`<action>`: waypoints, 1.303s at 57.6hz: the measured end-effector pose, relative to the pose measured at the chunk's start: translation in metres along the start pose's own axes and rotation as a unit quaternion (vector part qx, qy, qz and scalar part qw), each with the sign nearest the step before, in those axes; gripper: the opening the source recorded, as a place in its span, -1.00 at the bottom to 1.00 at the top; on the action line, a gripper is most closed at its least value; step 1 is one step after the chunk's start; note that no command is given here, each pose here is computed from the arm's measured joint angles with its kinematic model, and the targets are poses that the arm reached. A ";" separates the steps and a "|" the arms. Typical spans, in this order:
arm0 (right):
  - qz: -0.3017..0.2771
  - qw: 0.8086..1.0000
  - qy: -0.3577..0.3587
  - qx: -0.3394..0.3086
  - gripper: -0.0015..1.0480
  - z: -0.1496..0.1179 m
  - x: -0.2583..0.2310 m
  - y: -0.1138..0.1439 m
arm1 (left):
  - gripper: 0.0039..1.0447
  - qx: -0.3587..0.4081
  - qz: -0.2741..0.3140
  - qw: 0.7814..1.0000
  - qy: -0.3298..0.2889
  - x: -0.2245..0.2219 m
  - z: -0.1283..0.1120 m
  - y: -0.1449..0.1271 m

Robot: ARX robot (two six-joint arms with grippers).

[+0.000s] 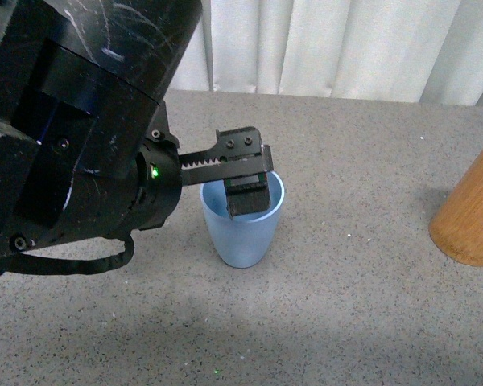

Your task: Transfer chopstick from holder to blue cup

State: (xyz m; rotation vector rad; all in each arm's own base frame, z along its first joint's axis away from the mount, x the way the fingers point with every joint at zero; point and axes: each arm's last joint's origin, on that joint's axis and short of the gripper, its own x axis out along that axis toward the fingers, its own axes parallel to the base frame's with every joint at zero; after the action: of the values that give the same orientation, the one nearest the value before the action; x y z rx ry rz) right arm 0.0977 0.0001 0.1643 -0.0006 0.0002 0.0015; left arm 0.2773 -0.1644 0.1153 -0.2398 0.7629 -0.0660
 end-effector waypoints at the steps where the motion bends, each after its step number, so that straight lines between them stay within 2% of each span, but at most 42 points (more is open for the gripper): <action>1: 0.000 1.000 0.000 0.000 0.81 0.000 0.000 0.000 | 0.86 -0.005 0.001 1.000 -0.001 0.000 0.001 0.001; 17: 0.000 1.000 0.000 0.000 0.81 0.000 0.000 0.000 | 0.88 -0.074 0.019 0.996 -0.038 -0.012 0.018 0.019; 19: 0.000 1.000 0.000 0.000 0.81 0.000 0.000 0.000 | 0.82 -0.062 0.023 0.996 -0.067 -0.011 0.016 0.022; 21: 0.000 1.000 0.000 0.000 0.81 0.000 0.000 0.000 | 0.68 -0.034 0.032 0.989 -0.142 -0.010 0.013 0.030; 24: 0.002 1.000 0.000 0.000 0.81 0.000 0.000 0.000 | 0.54 -0.002 0.022 0.980 -0.195 -0.015 0.006 0.043; 28: 0.000 1.000 0.000 0.000 0.81 0.000 0.000 0.000 | 0.20 0.055 0.008 0.949 -0.309 -0.047 0.004 0.077; 31: 0.000 1.000 0.000 0.000 0.81 0.000 0.000 0.000 | -0.04 0.075 0.012 0.930 -0.358 -0.074 0.010 0.095; 42: 0.000 1.000 0.000 0.000 0.81 0.000 0.000 0.000 | -0.70 0.110 0.020 0.934 -0.340 -0.121 -0.012 0.144; 47: 0.000 1.000 0.000 0.000 0.81 0.000 0.000 0.000 | -0.94 0.103 0.038 0.936 -0.334 -0.136 -0.026 0.153; 56: 0.000 1.000 0.000 0.000 0.81 0.000 0.000 0.000 | -0.93 0.111 0.032 0.934 -0.338 -0.172 -0.044 0.152; 61: 0.000 1.000 0.000 0.000 0.81 0.000 0.000 0.000 | -0.93 0.113 0.030 0.925 -0.361 -0.186 -0.053 0.152; 75: 0.000 1.000 0.000 0.000 0.81 0.000 0.000 0.000 | -0.93 0.114 0.029 0.918 -0.378 -0.191 -0.056 0.151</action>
State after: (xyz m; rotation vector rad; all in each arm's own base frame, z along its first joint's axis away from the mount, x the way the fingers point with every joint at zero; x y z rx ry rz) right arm 0.0977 0.0001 0.1643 -0.0006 0.0006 0.0015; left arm 0.0968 -0.0002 0.1695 -0.0078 -0.0143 -0.0027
